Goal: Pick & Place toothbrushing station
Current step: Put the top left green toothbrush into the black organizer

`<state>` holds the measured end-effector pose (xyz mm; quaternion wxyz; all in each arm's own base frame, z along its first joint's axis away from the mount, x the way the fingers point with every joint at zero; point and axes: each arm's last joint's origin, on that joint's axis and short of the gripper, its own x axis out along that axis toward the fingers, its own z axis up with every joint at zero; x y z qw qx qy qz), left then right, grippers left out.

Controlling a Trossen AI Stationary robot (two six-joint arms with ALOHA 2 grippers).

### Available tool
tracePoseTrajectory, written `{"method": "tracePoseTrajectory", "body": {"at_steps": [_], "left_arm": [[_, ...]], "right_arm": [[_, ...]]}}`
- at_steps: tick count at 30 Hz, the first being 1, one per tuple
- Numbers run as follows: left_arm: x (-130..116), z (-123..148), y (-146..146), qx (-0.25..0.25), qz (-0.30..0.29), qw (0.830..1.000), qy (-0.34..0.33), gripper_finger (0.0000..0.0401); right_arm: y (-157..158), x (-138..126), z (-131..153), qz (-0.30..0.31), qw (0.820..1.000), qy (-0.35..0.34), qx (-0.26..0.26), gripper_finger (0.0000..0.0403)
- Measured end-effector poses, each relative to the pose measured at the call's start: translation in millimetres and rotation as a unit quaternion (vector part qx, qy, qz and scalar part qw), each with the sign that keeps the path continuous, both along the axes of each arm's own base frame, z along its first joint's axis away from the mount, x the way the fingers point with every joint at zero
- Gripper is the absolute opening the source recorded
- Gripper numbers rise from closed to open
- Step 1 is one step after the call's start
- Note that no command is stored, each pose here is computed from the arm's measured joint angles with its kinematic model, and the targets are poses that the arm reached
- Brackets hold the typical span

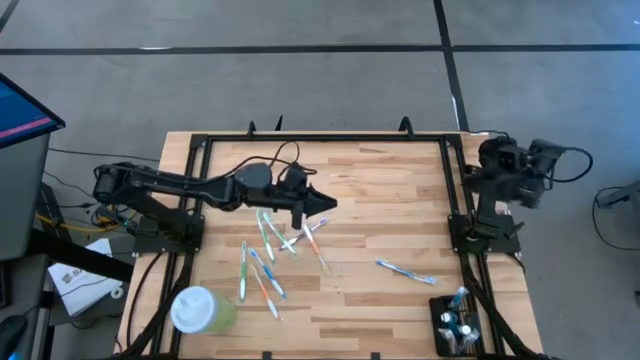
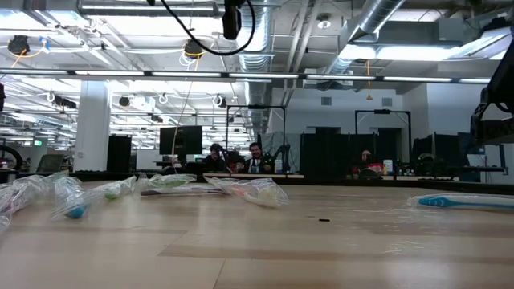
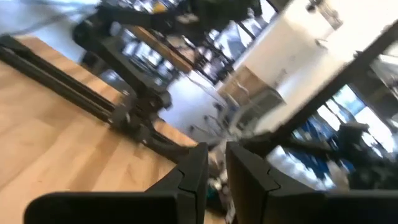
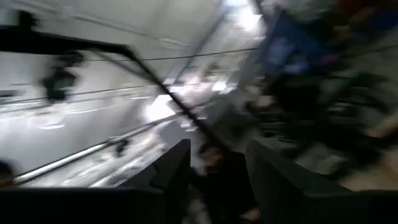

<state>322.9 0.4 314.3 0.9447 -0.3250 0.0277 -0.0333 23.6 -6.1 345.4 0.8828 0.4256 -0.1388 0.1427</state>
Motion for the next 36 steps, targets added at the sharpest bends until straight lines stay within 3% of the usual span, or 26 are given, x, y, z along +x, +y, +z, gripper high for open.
{"method": "tracePoseTrajectory", "body": {"at_steps": [5, 17, 24, 36], "left_arm": [[-1, -7, 9, -0.004, -0.025, 0.999, 0.037, 0.0053], [-4, -17, 25, -0.017, -0.043, 0.995, 0.090, 0.0053], [-6, -24, 28, -0.030, -0.055, 0.990, 0.126, 0.0053], [-6, -24, 28, -0.030, -0.060, 0.990, 0.127, 0.0053]], "right_arm": [[-2, 3, -7, -0.072, 0.993, 0.088, 0.032, 0.0146], [-5, 3, -5, -0.056, 0.986, 0.128, 0.087, 0.0146], [1, 5, 0, -0.076, 0.982, 0.147, 0.089, 0.0146], [11, 6, 2, -0.097, 0.980, 0.163, 0.054, 0.0146]]}}
